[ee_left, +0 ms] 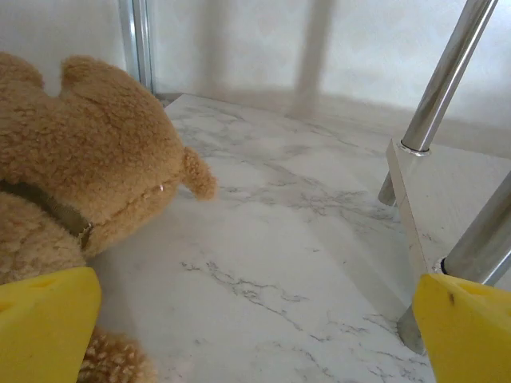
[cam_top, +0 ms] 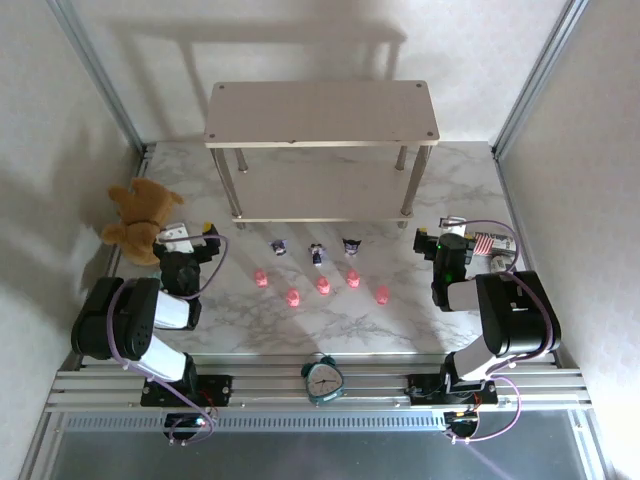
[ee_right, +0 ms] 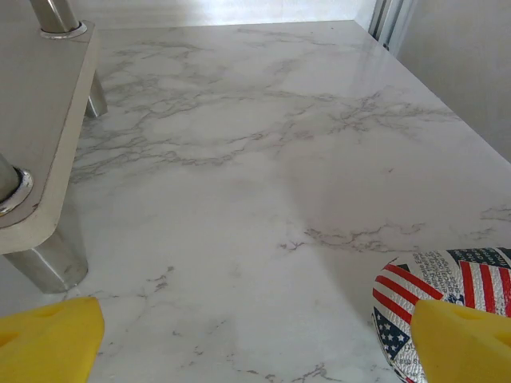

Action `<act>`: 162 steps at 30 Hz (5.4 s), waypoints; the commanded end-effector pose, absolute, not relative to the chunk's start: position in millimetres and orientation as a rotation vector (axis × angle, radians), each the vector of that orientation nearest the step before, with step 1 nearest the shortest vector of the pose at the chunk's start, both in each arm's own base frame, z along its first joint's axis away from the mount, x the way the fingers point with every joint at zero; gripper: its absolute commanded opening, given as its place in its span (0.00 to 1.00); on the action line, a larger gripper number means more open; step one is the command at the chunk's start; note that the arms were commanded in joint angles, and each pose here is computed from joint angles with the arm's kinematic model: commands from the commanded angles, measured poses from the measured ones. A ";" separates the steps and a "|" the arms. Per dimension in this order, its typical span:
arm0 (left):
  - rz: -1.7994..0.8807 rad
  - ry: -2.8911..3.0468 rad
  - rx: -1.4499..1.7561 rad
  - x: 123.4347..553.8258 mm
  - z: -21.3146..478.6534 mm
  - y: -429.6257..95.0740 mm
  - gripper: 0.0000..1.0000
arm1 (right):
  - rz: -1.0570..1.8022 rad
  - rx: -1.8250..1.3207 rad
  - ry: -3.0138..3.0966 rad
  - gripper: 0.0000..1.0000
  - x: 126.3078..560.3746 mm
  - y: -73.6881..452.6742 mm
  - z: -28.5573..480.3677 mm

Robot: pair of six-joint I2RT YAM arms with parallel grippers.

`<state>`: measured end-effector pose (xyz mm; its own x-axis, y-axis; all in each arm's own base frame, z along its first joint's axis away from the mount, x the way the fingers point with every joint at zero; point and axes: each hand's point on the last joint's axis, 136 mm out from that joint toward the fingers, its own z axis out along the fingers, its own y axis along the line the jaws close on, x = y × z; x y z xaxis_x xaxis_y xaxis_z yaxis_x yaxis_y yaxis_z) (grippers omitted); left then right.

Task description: Place and organize the plastic toys onto the shelf

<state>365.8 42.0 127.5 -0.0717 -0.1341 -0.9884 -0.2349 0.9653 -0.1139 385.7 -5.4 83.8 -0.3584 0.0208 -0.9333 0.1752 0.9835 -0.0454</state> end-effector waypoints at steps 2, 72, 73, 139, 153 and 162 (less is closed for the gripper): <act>0.067 1.634 -0.290 370.7 132.7 43.2 1.00 | -0.145 0.150 1.917 0.99 390.1 -4.1 88.8; -0.178 1.832 -0.344 371.4 248.6 -30.0 0.53 | 0.058 0.124 2.268 0.85 297.9 134.8 197.9; -0.187 1.838 -0.337 372.4 248.3 -32.2 0.54 | 0.047 0.106 2.281 0.85 297.1 146.1 192.4; -0.156 1.909 -0.340 377.8 229.2 -4.9 0.53 | -0.009 0.110 2.643 0.67 374.1 243.1 38.6; -0.156 1.922 -0.351 379.7 223.8 -1.9 0.51 | -0.034 0.082 2.641 0.40 372.2 236.7 37.6; -0.155 1.920 -0.354 378.7 224.3 -1.0 0.51 | -0.033 0.021 2.596 0.00 369.1 228.7 54.0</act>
<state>377.3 -3.5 219.8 -0.3458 -0.3197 -0.8822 -0.1738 0.9457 -0.2746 366.6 235.8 38.2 -0.8756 0.0180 -0.4828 0.0279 0.9995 -0.0135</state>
